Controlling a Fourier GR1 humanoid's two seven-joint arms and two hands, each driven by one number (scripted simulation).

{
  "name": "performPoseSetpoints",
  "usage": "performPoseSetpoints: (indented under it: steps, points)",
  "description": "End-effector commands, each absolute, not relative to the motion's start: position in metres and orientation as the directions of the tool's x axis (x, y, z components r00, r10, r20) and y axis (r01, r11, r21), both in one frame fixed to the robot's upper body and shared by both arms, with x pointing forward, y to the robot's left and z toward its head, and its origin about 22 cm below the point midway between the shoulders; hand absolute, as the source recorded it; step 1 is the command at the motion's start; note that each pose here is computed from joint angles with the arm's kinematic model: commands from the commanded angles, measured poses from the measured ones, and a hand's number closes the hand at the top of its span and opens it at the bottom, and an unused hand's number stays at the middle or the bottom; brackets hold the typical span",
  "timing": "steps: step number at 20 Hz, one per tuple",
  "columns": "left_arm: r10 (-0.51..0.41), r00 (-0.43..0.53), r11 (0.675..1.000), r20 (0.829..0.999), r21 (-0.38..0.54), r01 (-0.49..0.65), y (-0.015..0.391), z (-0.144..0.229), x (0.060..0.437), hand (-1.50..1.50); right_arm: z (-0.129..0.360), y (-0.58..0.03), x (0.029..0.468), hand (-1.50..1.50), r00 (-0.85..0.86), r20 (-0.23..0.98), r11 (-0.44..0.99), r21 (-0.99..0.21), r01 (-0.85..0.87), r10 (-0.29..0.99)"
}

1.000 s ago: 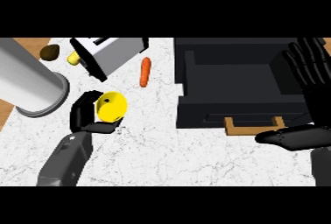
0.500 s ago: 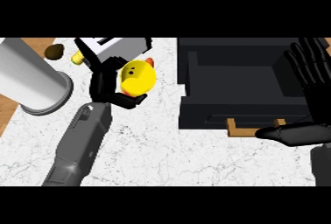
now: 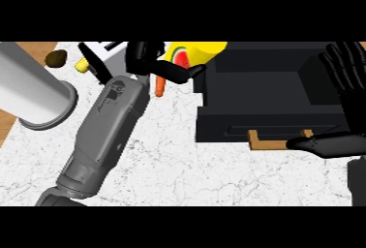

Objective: Pick up the cup, place it into the drawer and close the drawer

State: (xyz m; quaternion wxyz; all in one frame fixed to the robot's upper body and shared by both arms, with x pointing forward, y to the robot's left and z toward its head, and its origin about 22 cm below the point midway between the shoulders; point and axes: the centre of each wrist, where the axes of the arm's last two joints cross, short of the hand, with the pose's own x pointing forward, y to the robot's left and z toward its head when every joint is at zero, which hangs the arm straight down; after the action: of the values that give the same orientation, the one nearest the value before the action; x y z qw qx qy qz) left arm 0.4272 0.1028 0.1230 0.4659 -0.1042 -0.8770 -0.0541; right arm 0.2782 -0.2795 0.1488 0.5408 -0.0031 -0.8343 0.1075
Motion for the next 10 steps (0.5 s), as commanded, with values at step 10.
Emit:
performPoseSetpoints:
  steps: [10]
  points:
    - [-0.091, -0.361, 0.981, 0.928, 0.145, 0.127, 0.033, 0.176, 0.446, 1.5, 0.147, -0.269, 0.283, -1.5, -0.45, 0.888, 0.966, -0.19, -0.176, 0.092]
